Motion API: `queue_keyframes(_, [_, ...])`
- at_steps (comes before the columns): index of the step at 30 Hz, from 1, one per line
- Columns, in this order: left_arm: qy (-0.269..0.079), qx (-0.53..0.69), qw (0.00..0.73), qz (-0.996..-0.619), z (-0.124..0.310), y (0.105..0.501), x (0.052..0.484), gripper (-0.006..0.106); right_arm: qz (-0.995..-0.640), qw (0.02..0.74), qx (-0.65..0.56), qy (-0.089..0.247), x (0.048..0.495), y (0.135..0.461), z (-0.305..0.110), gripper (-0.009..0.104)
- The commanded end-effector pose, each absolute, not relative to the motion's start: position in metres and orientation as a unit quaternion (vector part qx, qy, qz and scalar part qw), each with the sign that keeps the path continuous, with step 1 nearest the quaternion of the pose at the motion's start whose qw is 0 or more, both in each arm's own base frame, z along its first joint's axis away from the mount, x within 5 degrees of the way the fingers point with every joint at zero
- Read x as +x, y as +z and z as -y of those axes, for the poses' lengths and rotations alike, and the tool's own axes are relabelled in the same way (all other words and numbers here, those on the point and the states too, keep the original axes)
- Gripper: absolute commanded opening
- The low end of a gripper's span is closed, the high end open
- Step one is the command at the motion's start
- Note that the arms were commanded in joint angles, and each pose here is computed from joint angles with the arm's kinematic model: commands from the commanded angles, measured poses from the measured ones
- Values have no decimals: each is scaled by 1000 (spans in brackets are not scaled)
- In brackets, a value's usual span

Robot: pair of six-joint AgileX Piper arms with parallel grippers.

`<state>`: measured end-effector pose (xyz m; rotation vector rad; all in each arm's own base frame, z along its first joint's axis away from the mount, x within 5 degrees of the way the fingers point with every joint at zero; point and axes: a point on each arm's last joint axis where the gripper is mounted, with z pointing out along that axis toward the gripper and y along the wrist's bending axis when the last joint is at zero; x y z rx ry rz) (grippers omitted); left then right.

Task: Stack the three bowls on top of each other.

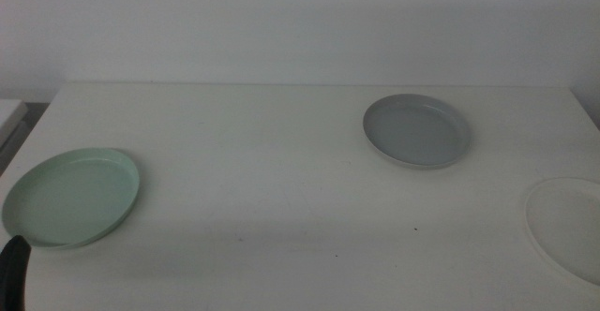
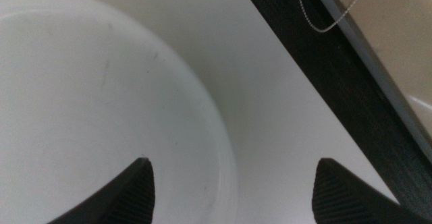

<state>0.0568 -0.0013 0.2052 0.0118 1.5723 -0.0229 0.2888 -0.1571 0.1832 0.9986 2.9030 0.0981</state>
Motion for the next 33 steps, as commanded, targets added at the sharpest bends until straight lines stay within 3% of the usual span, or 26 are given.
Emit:
queue_keyframes(1, [-13, 8, 710, -704, 2, 206, 56, 94, -945, 39, 323, 28, 292, 177, 162, 58])
queue_keyframes(6, [-13, 8, 710, -704, 2, 206, 56, 94, -945, 38, 323, 28, 297, 163, 165, 53])
queue_keyframes(13, [-13, 8, 710, -704, 2, 206, 56, 94, -944, 55, 323, 27, 303, 153, 168, 39])
queue_keyframes(23, [-13, 8, 710, -704, 2, 206, 56, 94, -947, 52, 313, 57, 307, 142, 165, 36])
queue_keyframes(25, [-13, 8, 710, -704, 2, 206, 56, 94, -948, 54, 308, 57, 308, 142, 165, 24])
queue_keyframes(28, [-13, 8, 710, -704, 2, 206, 56, 94, -949, 55, 306, 56, 308, 142, 165, -3])
queue_keyframes(33, [-13, 8, 710, -704, 2, 206, 56, 94, -951, 78, 292, 55, 309, 165, 155, -2])
